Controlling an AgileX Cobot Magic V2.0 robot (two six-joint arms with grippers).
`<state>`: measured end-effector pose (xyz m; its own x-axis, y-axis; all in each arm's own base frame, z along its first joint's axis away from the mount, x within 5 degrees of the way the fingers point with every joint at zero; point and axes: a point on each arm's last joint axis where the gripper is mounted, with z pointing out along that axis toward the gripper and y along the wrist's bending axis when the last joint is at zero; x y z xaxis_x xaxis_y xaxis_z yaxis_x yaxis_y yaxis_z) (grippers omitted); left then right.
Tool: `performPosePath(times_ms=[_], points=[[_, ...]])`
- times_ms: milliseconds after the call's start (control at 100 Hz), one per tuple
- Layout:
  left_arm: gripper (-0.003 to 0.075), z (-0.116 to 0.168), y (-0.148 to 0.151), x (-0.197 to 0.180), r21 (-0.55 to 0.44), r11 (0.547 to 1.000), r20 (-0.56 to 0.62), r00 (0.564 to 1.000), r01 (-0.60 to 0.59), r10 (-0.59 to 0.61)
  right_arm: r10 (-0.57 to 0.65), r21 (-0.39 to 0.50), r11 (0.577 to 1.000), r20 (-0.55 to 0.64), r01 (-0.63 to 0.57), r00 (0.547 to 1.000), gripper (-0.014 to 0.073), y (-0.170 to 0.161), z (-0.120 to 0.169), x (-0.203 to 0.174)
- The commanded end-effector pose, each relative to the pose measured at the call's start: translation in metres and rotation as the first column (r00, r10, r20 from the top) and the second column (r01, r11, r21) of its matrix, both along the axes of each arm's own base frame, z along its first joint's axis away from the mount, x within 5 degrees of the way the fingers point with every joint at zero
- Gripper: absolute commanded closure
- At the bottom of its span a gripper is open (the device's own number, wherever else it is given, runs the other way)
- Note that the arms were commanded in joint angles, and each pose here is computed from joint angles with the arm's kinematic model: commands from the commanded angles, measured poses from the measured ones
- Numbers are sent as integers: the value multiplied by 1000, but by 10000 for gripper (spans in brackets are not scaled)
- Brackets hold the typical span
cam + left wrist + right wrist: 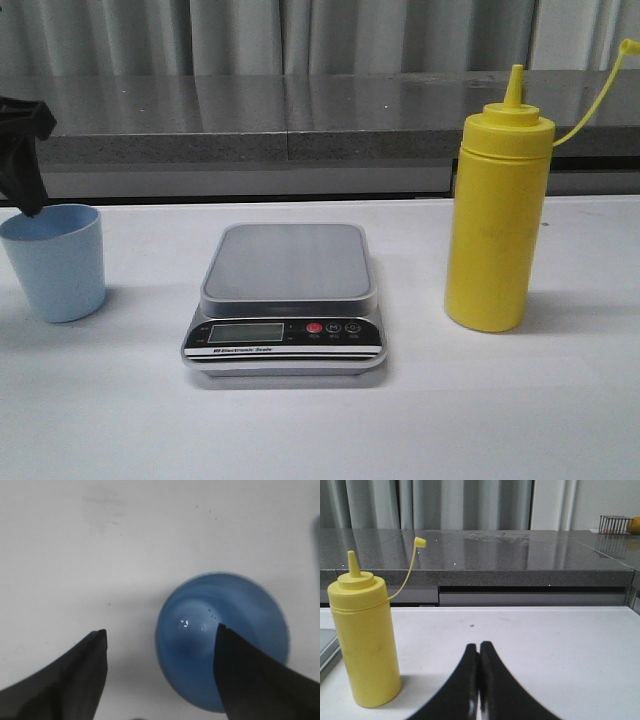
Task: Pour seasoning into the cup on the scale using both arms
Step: 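Lower the left gripper into the light blue cup and grasp its rim, then lift the cup with the left gripper and carry it over the scale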
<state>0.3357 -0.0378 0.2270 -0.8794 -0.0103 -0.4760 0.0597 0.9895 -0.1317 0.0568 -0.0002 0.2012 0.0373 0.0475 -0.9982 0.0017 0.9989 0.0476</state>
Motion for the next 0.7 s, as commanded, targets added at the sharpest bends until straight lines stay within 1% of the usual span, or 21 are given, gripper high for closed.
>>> performPosePath(times_ms=[0,180,250,300,370,420,440,490,510,520,640,690], points=[[276,14,1,8,-23,999,83,996,-23,25,-4,-3,1000,93,5,996,662,0,8,-2],[279,1,0,13,-19,999,56,998,-26,27,-4,-3,1000,93,5,996,662,0,8,-2],[300,-2,0,14,-19,999,50,998,-27,27,-4,-3,1000,93,5,996,662,0,8,-2],[339,-3,0,15,-20,999,50,998,-28,29,-4,-3,1000,93,5,996,662,0,8,-2],[433,-3,-1,15,-22,999,52,998,-28,29,-4,-3,1000,93,5,996,662,0,8,-2],[533,-3,-1,16,-22,999,56,998,-28,29,-4,-3,1000,93,5,996,662,0,8,-2],[561,-3,-1,16,-22,999,58,998,-29,30,-4,-3,1000,93,5,996,662,0,8,-2],[675,-3,-1,16,-22,999,58,998,-29,30,-4,-3,1000,93,5,996,662,0,8,-2],[704,-2,-1,16,-23,999,60,998,-29,30,-4,-3,1000,93,5,996,662,0,8,-2],[742,-2,-1,16,-22,999,60,998,-29,30,-4,-3,1000,93,5,996,662,0,8,-2],[739,3,-1,17,-24,999,60,998,-25,26,-4,-3,1000,93,5,996,662,0,8,-2],[739,10,-2,18,-29,999,65,998,-21,23,-4,-3,1000,93,5,996,662,0,8,-2]])
